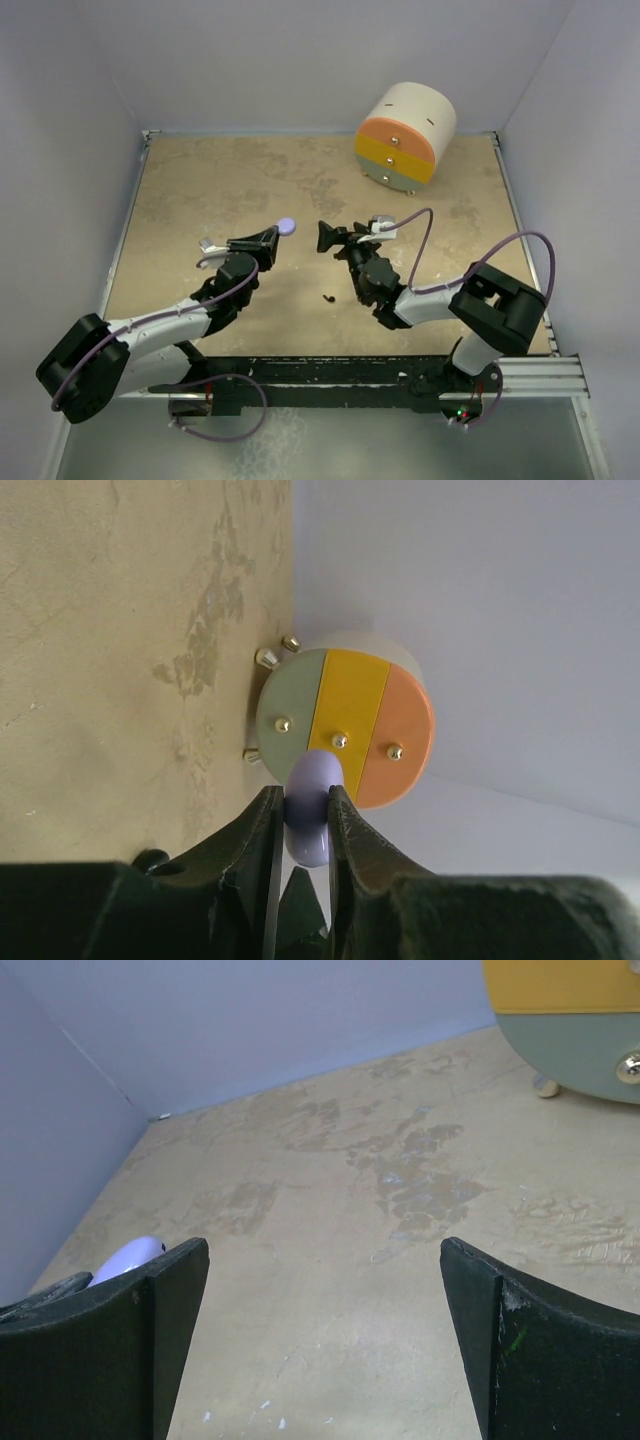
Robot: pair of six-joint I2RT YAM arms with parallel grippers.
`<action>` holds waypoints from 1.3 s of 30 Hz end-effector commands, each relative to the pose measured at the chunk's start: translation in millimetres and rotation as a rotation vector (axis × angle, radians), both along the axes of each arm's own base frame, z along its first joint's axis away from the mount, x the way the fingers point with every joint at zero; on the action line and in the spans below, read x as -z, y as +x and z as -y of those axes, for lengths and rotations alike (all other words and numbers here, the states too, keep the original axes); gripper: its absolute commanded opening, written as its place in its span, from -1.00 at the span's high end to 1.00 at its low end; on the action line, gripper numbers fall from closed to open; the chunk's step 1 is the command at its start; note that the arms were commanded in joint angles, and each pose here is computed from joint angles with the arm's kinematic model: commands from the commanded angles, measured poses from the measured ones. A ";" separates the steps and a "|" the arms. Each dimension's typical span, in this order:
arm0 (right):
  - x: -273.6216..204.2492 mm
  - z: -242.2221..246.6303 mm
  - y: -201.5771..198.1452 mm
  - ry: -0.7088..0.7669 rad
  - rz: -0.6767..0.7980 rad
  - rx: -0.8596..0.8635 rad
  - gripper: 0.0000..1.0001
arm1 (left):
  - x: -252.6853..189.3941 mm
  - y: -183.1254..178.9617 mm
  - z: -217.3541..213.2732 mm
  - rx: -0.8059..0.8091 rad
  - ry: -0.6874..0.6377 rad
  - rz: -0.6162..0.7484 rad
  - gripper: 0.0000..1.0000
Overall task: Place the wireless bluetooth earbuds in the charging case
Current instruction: Close the charging case, then place the charging case at the center of the board.
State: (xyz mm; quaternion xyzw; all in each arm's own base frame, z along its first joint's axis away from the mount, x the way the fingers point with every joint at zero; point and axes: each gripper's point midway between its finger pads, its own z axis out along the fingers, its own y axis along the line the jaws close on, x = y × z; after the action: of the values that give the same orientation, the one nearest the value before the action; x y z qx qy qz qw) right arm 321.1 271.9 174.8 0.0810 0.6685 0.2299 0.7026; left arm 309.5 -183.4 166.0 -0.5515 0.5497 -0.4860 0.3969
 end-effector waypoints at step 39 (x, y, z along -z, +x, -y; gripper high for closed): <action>59.5 41.6 -8.5 -0.154 -0.636 0.011 -0.99 | 97.8 123.0 -64.1 0.169 0.763 -0.272 -0.10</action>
State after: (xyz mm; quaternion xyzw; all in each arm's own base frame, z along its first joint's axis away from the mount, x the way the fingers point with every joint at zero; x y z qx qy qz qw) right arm 312.9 230.1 113.7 0.0844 0.8560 0.1459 0.4887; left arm 430.9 -135.2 42.3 -0.3944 0.7810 -0.2227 0.4299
